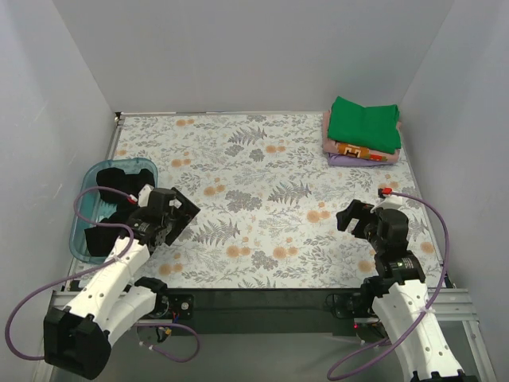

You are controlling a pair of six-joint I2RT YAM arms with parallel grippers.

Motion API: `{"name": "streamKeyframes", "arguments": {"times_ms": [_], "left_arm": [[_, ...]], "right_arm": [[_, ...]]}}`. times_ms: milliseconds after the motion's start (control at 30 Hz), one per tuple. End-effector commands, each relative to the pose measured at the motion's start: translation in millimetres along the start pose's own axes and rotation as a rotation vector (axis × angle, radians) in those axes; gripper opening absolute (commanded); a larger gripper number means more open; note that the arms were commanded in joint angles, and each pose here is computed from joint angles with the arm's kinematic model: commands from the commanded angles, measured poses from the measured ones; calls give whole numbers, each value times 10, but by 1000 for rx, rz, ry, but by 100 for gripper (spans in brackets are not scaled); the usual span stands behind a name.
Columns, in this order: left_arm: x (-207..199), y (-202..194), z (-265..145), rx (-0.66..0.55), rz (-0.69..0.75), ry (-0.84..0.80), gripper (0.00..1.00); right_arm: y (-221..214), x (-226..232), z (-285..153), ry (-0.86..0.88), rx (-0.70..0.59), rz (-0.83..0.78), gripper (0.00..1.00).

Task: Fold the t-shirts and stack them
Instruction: Grab the tshirt from the pile

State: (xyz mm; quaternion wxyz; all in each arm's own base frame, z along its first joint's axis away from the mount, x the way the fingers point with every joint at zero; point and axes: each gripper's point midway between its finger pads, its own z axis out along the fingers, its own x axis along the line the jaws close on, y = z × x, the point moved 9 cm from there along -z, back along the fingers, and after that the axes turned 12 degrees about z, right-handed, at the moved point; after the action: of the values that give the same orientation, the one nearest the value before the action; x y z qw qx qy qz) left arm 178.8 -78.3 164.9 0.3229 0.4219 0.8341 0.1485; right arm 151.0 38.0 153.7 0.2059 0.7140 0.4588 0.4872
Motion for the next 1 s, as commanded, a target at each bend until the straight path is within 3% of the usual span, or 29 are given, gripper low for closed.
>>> {"name": "streamKeyframes", "arguments": {"times_ms": [0,200,400,467,600,767,967], "left_arm": [[-206,237,-120,-49,14,-5,98],[-306,812,-158,-180,-97,361,98],[35,1336,83,-167,-255,585,98],[221,1501,107,-187,-324,631,98],[401,1679,258,-258,-351,570,98],[640,1706,380,-256,-417,487,98],[903,1663,426,-245,-498,714,98]], "right_arm": [[8,22,19,23,-5,3,98],[-24,31,43,38,33,-1,98],[-40,25,62,34,50,-1,98],[-41,23,63,35,52,-3,98],[-65,17,83,42,62,-4,98],[-108,6,116,46,95,-6,98],[-121,-7,132,34,105,-2,98]]}}
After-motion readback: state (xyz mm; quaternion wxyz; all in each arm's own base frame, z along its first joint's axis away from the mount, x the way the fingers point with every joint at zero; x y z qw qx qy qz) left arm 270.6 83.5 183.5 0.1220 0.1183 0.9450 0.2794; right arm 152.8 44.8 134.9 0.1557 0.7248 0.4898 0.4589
